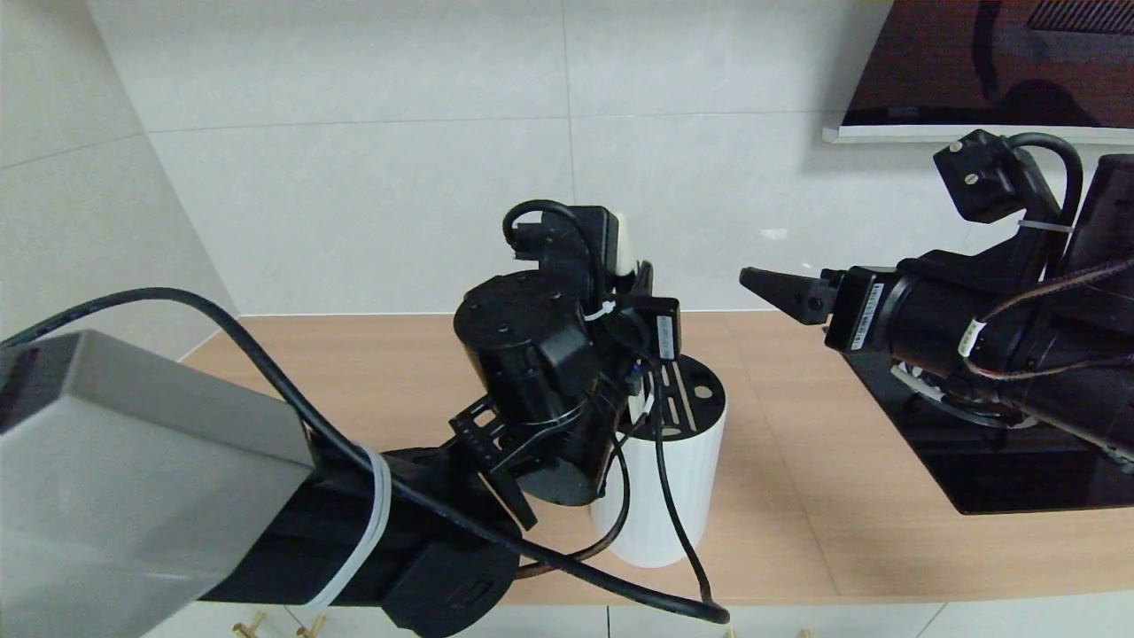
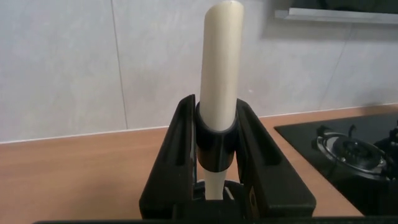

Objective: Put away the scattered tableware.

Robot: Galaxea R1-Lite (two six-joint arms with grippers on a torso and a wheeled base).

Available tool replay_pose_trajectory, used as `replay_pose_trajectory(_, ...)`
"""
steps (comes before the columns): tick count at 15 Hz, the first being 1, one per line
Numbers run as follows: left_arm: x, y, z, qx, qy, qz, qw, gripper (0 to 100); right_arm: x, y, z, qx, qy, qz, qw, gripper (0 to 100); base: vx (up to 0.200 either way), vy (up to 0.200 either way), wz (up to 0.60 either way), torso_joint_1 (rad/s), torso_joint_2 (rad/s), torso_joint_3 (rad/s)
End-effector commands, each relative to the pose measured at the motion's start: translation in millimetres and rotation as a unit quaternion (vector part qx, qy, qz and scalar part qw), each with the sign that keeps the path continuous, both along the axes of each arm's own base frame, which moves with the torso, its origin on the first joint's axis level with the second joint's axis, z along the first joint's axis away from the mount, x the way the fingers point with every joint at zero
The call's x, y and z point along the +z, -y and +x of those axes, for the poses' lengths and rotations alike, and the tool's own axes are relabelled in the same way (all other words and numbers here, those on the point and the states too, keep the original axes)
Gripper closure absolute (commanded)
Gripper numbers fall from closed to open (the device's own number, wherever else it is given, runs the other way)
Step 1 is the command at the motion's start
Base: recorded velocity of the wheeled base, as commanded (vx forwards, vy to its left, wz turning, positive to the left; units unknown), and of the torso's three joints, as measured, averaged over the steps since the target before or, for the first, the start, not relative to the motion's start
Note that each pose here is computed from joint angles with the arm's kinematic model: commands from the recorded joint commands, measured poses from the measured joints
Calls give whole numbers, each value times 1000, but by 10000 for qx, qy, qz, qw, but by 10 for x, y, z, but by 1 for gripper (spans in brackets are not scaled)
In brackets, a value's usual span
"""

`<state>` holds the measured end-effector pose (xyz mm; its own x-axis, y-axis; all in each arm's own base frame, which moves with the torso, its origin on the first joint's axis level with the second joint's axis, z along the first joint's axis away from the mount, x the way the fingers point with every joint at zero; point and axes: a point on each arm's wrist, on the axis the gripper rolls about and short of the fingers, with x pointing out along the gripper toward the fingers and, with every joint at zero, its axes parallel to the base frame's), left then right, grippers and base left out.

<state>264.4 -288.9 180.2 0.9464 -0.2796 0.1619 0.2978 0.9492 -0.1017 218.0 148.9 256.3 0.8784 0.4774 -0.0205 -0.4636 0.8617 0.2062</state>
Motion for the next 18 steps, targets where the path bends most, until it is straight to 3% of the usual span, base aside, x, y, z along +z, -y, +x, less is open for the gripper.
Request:
replay_pose_trajectory(1, -130, 45, 21, -18, -109, 122, 9999, 100, 1, 3, 1, -4, 2, 3, 10000, 0, 0, 0, 0, 0, 0, 0)
replay_pose_trajectory(5, -85, 86, -60, -80, -81, 76, 9999, 100, 1, 3, 1, -4, 2, 3, 10000, 0, 0, 0, 0, 0, 0, 0)
replay_pose_trajectory(13, -496, 180, -63, -165, -486, 452, 9977, 100, -8, 3, 0, -4, -10, -6, 10000, 0, 0, 0, 0, 0, 0, 0)
replay_pose_trajectory(18, -528, 171, -70, -164, -525, 500, 9972, 100, -25, 2, 1, -4, -35, -24, 10000, 0, 0, 0, 0, 0, 0, 0)
